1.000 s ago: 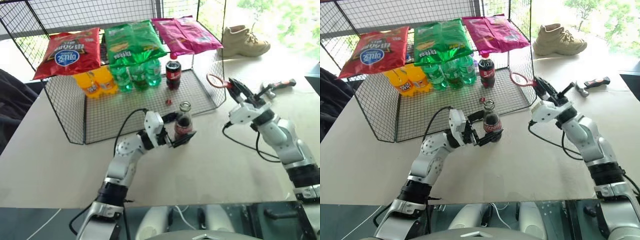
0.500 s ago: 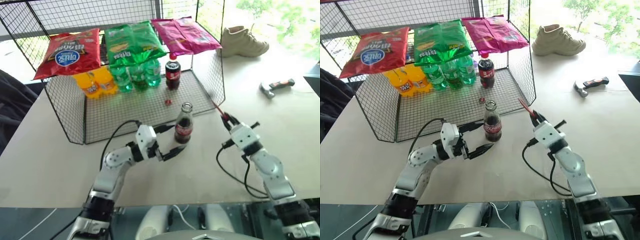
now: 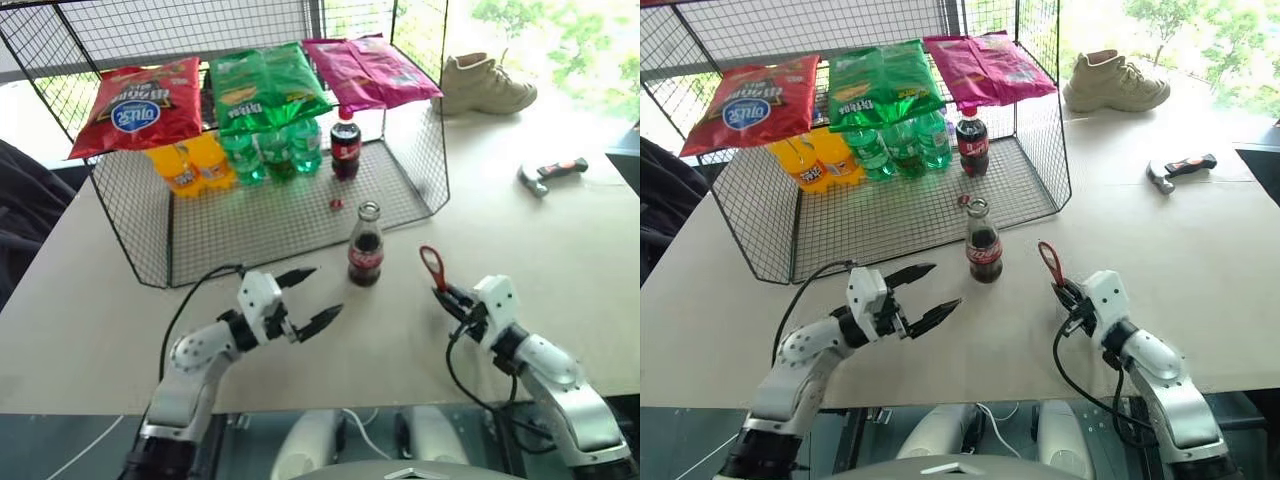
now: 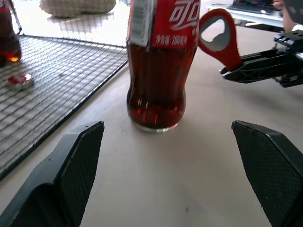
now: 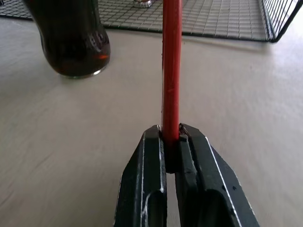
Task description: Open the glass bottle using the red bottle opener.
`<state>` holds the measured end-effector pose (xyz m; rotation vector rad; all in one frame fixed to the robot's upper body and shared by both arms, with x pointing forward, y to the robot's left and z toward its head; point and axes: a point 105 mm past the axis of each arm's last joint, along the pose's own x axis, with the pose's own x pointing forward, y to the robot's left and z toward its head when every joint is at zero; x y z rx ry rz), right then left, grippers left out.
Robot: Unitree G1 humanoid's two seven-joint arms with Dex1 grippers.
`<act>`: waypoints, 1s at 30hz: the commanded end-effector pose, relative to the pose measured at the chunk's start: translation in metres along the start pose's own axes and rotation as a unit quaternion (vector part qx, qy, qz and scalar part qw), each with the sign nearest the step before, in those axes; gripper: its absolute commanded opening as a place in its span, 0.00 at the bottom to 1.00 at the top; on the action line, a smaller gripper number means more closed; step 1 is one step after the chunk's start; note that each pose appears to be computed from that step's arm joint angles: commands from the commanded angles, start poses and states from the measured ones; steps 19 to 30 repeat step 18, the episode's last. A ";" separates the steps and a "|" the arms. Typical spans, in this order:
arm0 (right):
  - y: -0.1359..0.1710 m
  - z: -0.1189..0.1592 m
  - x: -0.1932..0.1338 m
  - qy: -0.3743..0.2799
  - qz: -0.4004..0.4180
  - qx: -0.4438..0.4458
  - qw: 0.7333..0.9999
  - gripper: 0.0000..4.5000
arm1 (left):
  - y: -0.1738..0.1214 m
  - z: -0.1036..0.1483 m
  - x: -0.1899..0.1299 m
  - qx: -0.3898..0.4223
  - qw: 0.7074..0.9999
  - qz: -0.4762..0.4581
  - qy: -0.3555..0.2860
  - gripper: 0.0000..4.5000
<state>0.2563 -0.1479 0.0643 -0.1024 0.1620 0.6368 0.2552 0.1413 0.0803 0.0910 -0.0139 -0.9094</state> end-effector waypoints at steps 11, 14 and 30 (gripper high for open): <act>-0.031 0.004 -0.064 0.005 0.014 -0.001 1.000 0.98 | 0.019 -0.014 -0.049 0.001 0.991 0.105 0.078 1.00; -0.044 0.001 -0.078 0.005 0.007 -0.011 1.000 0.98 | 0.019 -0.015 -0.059 0.004 0.990 0.110 0.090 1.00; -0.051 0.001 -0.089 -0.008 0.016 -0.020 1.000 0.98 | 0.020 -0.017 -0.067 0.013 0.987 0.115 0.109 1.00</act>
